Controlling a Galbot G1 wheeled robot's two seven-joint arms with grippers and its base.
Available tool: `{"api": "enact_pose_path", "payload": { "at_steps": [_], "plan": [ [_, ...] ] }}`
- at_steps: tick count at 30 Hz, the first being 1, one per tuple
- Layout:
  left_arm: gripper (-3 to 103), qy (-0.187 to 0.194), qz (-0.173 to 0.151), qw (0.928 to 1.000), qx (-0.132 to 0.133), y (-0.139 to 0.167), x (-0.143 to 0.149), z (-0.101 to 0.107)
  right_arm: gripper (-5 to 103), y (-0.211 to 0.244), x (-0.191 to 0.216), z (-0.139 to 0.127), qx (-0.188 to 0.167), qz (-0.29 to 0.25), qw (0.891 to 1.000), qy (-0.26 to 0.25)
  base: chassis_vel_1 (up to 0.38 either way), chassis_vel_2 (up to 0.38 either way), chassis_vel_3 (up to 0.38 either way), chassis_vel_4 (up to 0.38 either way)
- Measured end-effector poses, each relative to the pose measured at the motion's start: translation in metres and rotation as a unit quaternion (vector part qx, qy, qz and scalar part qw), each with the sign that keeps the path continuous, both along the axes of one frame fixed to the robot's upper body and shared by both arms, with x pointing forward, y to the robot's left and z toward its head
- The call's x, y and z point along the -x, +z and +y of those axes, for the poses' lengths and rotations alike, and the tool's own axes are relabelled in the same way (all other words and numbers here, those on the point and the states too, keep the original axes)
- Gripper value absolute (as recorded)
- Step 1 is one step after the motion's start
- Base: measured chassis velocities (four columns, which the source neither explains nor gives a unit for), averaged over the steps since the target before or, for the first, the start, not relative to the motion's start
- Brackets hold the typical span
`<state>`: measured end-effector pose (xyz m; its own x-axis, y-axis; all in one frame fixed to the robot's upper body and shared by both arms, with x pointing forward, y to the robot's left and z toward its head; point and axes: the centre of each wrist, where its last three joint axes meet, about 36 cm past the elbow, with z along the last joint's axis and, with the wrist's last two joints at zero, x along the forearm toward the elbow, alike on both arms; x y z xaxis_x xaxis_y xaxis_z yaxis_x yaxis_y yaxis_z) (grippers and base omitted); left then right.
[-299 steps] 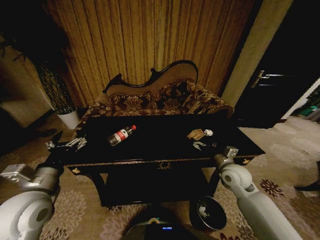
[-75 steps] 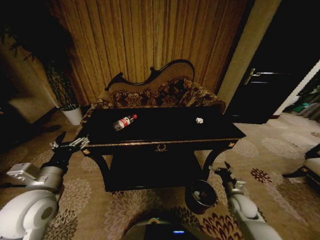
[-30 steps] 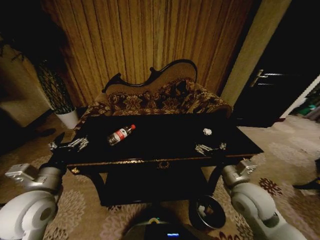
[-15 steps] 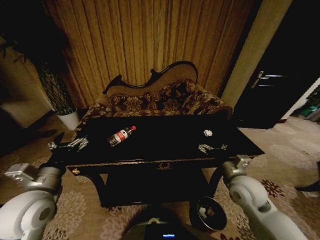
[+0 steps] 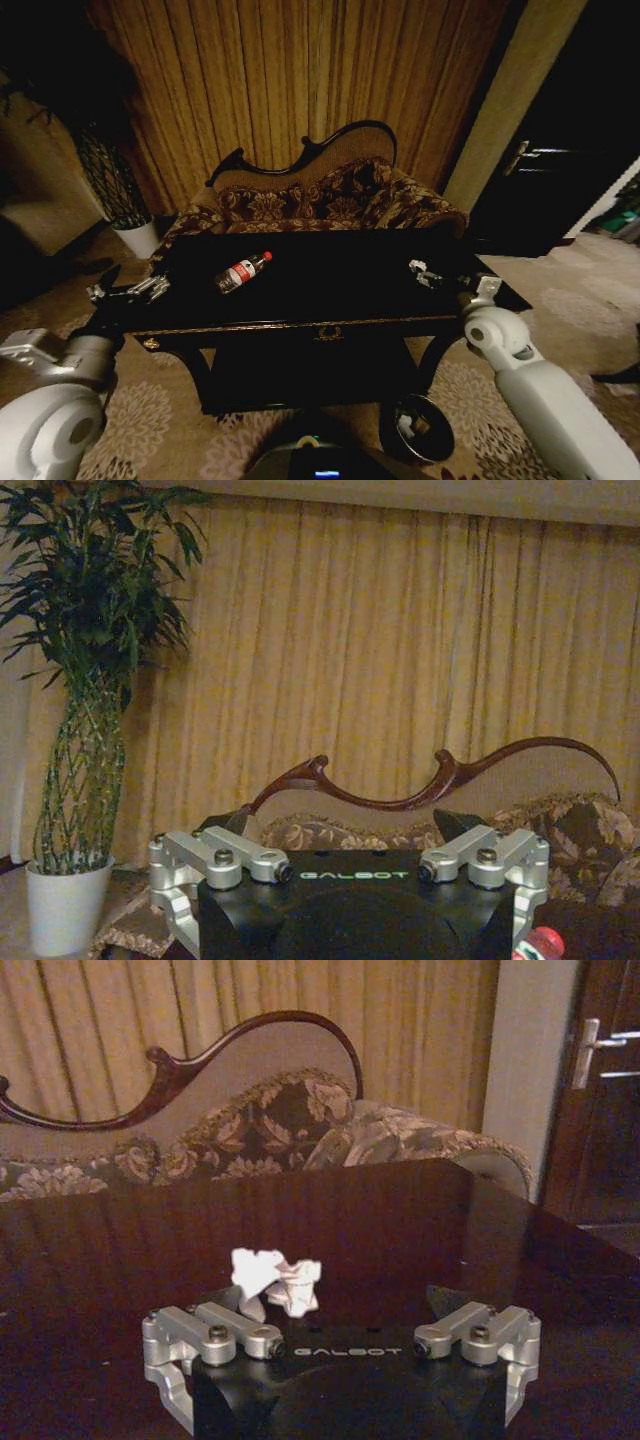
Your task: Move to the front of the table and place the trash on the table into the trash bin.
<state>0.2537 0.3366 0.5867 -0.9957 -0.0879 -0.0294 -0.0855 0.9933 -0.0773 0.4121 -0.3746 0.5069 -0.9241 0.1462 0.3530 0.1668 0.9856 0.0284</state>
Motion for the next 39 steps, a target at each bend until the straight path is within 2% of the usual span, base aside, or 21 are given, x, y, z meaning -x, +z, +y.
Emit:
{"api": "enact_pose_path", "payload": {
  "at_steps": [6,12,39],
  "plan": [
    [100,0.0,0.001,1.0,0.0,0.0,0.0,0.0,100,-0.006,-0.008,-0.003,-0.012,0.007,1.0,-0.004,0.0,0.0,0.0,0.0],
    [100,0.001,0.001,1.0,-0.002,0.0,0.001,0.001,100,0.001,-0.001,0.008,-0.02,-0.006,1.0,0.012,0.0,0.0,0.0,0.0],
    [100,0.002,-0.002,1.0,0.0,-0.001,0.003,0.002,101,-0.004,-0.034,0.021,-0.001,-0.011,1.0,0.03,0.0,0.0,0.0,0.0]
  ]
}}
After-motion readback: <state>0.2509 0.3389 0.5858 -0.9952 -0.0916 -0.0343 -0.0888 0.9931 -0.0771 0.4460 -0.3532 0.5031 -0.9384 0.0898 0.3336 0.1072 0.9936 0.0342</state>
